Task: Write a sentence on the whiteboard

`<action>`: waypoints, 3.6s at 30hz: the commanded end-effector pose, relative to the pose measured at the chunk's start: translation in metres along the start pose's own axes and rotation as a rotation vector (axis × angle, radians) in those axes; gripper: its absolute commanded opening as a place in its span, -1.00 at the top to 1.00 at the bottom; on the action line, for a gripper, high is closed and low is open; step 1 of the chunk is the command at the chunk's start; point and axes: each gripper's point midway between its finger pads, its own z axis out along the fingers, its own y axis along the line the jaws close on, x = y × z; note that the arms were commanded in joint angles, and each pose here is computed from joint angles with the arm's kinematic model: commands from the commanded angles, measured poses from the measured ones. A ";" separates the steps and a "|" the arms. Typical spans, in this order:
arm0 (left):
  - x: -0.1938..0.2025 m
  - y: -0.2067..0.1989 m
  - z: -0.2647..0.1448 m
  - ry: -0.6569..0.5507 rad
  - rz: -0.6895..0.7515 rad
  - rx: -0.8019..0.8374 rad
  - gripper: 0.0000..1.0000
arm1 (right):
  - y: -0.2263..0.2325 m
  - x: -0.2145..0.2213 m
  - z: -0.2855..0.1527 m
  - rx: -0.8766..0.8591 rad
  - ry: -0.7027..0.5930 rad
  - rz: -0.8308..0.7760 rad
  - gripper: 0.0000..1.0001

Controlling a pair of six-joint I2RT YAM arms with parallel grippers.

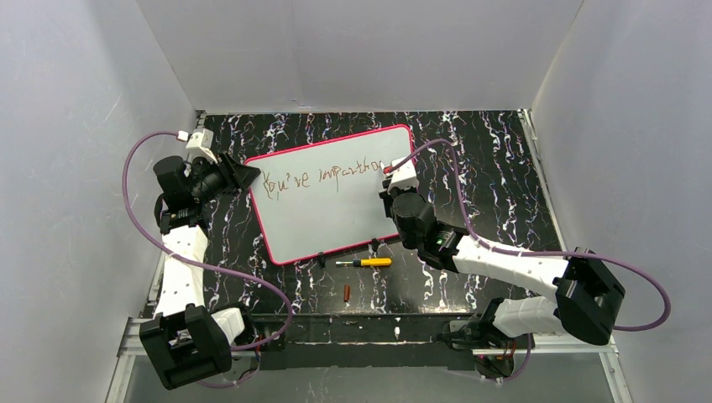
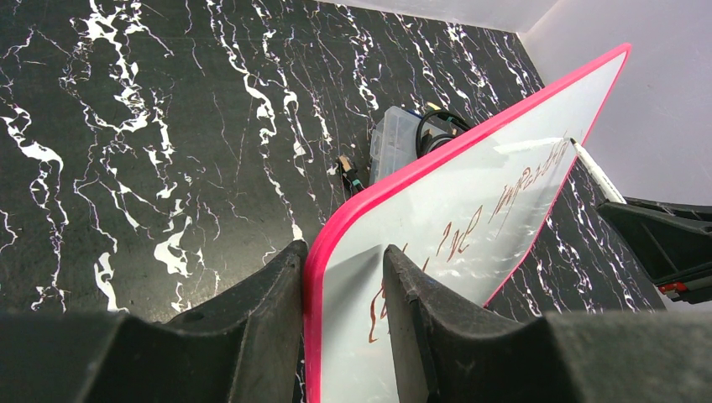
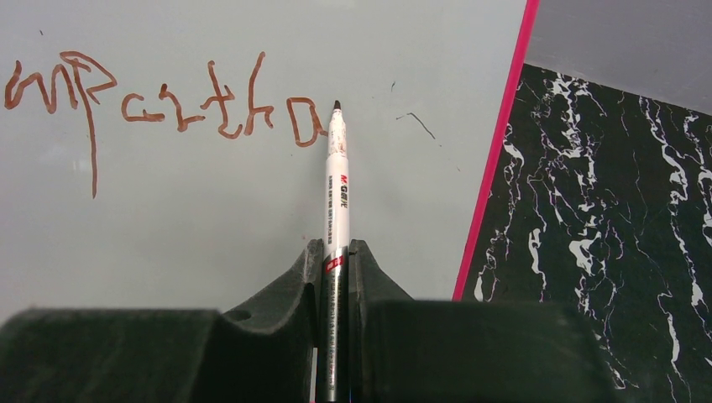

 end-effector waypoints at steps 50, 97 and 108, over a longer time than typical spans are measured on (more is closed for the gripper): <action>-0.005 -0.016 -0.005 -0.015 0.035 0.053 0.27 | -0.017 -0.018 0.008 0.084 -0.048 0.075 0.97; -0.005 -0.015 -0.005 -0.016 0.037 0.048 0.27 | -0.017 -0.022 0.008 -0.005 -0.055 0.099 0.97; -0.005 -0.015 -0.005 -0.015 0.037 0.047 0.27 | -0.037 -0.016 0.011 0.084 -0.034 0.110 0.97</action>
